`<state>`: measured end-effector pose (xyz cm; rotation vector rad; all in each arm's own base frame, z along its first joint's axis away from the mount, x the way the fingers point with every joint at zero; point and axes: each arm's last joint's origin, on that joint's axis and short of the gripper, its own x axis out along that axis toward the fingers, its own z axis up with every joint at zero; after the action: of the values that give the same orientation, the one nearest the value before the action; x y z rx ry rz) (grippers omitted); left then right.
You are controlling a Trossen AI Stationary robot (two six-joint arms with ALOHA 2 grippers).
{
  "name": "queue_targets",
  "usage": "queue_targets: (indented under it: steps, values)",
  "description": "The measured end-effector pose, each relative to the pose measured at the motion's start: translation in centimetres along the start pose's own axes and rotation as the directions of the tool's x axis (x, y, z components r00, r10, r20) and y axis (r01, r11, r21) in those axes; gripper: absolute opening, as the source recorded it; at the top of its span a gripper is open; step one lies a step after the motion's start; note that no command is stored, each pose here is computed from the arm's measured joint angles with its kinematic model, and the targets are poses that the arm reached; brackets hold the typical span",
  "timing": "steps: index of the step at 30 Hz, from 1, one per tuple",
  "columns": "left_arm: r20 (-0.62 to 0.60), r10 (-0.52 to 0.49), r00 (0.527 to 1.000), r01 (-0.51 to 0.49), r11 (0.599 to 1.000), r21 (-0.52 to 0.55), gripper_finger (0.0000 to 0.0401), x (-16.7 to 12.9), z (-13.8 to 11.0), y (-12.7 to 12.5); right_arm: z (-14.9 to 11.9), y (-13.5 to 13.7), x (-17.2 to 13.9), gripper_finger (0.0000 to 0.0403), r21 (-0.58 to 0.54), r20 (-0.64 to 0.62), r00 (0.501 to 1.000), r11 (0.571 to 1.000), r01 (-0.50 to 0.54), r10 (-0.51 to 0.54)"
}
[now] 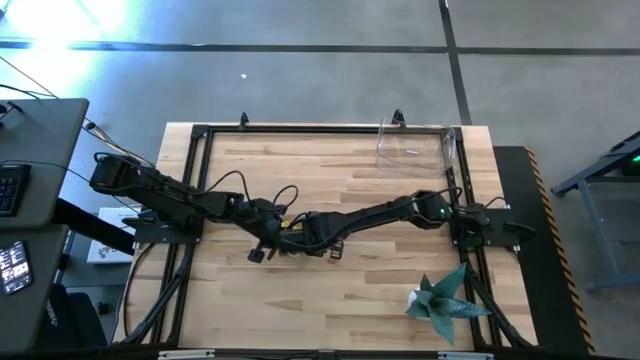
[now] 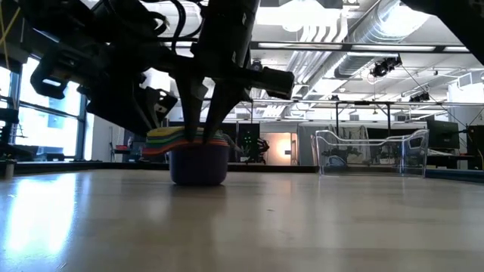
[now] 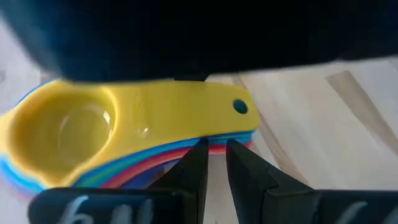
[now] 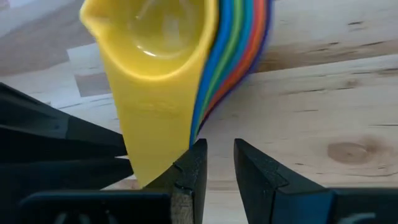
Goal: Nest measuring cups in basket
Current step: Stack the yellow measuring cup on top of the blue measuring cup, then put the stacked measuring cups into the transparent bin
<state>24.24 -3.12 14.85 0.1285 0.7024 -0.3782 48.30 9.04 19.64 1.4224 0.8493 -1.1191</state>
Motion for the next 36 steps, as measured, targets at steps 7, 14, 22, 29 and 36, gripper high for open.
queue_targets:
  steps: [7, 14, 22, 29, 36]
  values:
    - [-0.002, -0.003, 1.000, 0.003, 1.000, -0.007, 0.0048, 0.2, -0.1, 0.0, 0.2, -0.1, 0.0, 0.0073, -0.009, 0.003, 1.000, 1.000, 0.013, -0.013]
    - [-0.019, 0.003, 1.000, -0.004, 0.998, -0.056, 0.0048, -0.1, -0.2, 0.0, 0.2, -0.4, 0.0, 0.0073, -0.016, -0.006, 0.998, 0.998, 0.056, -0.056]
    - [-0.085, 0.016, 0.996, -0.024, 0.995, -0.094, 0.0048, -1.6, -0.5, -0.3, 0.0, -0.4, -0.6, 0.0073, -0.069, -0.024, 0.998, 0.996, 0.064, -0.066]
    - [-0.049, 0.023, 0.999, -0.028, 0.992, -0.125, 0.0048, -4.4, 0.2, -0.8, 0.1, -0.3, -2.7, 0.0073, -0.142, -0.011, 0.995, 0.985, 0.101, -0.104]
    - [0.090, 0.046, 0.995, -0.026, 0.978, -0.208, 0.0048, -8.4, 1.3, -1.6, 0.9, -0.1, -5.1, 0.0073, -0.252, 0.017, 0.992, 0.960, 0.125, -0.125]
